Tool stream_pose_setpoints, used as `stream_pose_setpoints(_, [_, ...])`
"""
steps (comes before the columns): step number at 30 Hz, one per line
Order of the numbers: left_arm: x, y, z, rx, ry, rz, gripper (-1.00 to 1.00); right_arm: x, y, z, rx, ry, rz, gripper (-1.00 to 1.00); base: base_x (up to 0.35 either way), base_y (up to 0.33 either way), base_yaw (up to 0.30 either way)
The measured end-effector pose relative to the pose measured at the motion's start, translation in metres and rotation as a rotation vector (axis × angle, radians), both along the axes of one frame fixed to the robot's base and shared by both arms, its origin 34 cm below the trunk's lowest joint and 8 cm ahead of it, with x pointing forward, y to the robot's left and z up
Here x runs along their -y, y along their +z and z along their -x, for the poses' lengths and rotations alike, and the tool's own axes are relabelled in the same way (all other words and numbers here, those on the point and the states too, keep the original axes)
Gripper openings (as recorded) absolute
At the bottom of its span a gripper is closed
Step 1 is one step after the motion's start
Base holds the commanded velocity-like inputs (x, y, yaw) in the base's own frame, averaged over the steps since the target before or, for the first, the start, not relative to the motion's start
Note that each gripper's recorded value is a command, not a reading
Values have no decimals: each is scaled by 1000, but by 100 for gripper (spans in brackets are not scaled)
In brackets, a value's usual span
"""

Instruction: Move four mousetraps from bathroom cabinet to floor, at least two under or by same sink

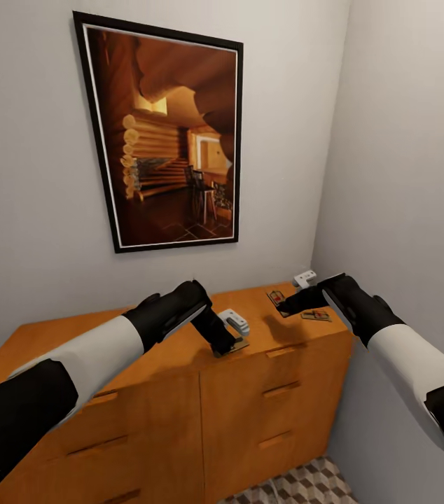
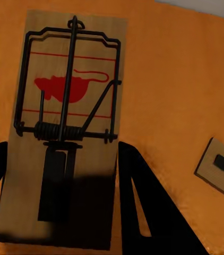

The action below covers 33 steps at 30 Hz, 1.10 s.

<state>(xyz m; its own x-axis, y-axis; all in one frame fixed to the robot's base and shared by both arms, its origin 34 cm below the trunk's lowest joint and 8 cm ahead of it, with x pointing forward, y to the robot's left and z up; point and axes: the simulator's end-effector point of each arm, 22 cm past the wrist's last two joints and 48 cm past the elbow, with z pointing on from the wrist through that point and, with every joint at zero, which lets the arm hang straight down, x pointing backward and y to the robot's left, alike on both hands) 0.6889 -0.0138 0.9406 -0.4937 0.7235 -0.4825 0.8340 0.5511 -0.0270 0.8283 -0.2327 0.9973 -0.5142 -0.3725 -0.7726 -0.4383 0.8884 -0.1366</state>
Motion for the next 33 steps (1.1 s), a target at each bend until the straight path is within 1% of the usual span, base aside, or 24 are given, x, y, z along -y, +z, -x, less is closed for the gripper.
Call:
stream_pose_setpoints(6, [4,-1,1,-1,-3,-1,-100,0,0,0,0,0,0,-100,-336,0,11])
stream_pose_setpoints(9, [4,0,1,-1,-2,-2,-100,1,1,0,2,-1,0,-100,-279,0,167])
stream_pose_setpoints(14, [3,1,2,2,-1,-1,-100,1,3,1,7,1,0,-100,-37,0,177])
stream_pose_setpoints(29, [3,1,2,3,-2,-2,-100,1,2,1,5,-1,-2,-100,-2,0,10])
stream_pose_setpoints(33, [3,0,2,0,0,-1,-100,2,2,1,6,-1,0,-100,0,0,134])
